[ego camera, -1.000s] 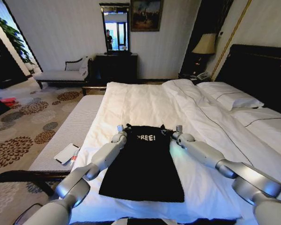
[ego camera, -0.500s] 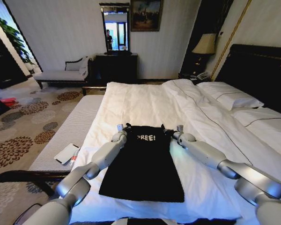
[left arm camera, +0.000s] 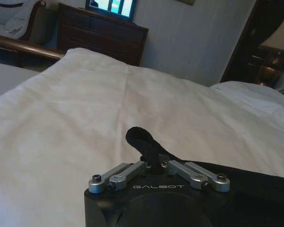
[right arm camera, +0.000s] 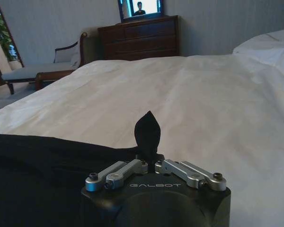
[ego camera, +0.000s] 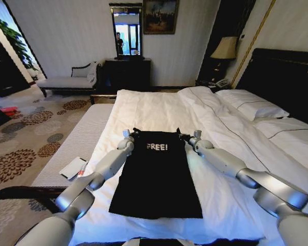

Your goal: Fold the clothes on the bed.

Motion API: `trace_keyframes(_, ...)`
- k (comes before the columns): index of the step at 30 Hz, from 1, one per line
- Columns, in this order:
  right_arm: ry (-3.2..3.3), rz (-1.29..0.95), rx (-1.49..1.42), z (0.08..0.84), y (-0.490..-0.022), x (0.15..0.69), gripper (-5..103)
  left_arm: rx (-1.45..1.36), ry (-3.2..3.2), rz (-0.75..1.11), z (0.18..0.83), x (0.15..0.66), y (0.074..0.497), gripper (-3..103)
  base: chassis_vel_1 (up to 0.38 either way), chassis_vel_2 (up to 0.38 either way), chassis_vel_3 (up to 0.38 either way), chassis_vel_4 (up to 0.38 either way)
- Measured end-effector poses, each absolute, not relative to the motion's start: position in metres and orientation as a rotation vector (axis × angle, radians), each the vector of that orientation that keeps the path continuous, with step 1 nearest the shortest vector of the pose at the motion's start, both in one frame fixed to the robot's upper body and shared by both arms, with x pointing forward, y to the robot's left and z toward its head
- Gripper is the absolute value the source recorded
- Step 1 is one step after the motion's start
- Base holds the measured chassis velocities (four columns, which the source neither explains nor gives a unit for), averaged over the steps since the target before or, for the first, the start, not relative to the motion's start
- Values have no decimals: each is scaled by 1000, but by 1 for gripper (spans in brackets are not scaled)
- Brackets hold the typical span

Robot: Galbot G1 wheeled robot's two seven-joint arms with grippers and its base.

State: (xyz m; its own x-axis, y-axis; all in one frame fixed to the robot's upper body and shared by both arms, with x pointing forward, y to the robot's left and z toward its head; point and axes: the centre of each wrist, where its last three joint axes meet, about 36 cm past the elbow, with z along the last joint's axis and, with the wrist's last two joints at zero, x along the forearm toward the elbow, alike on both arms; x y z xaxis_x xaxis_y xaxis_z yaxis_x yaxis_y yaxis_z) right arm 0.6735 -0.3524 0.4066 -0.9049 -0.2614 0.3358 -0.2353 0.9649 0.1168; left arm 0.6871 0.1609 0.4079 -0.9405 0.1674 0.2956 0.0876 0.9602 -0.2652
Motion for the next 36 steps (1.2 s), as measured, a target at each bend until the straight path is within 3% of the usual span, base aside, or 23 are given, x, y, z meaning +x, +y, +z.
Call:
trace_keyframes(11,-2792,-127,325,420,-336,702,1,-247,-2827,336,446,722,160,3,0,0,0,0)
trace_keyframes(23,-2809,-130,366,444,-285,737,1,-244,-2834,303,464,748,158,3,0,0,0,0)
trace_keyframes(36,-2848,-79,349,425,-324,711,1,-262,-2846,307,451,713,160,3,0,0,0,0)
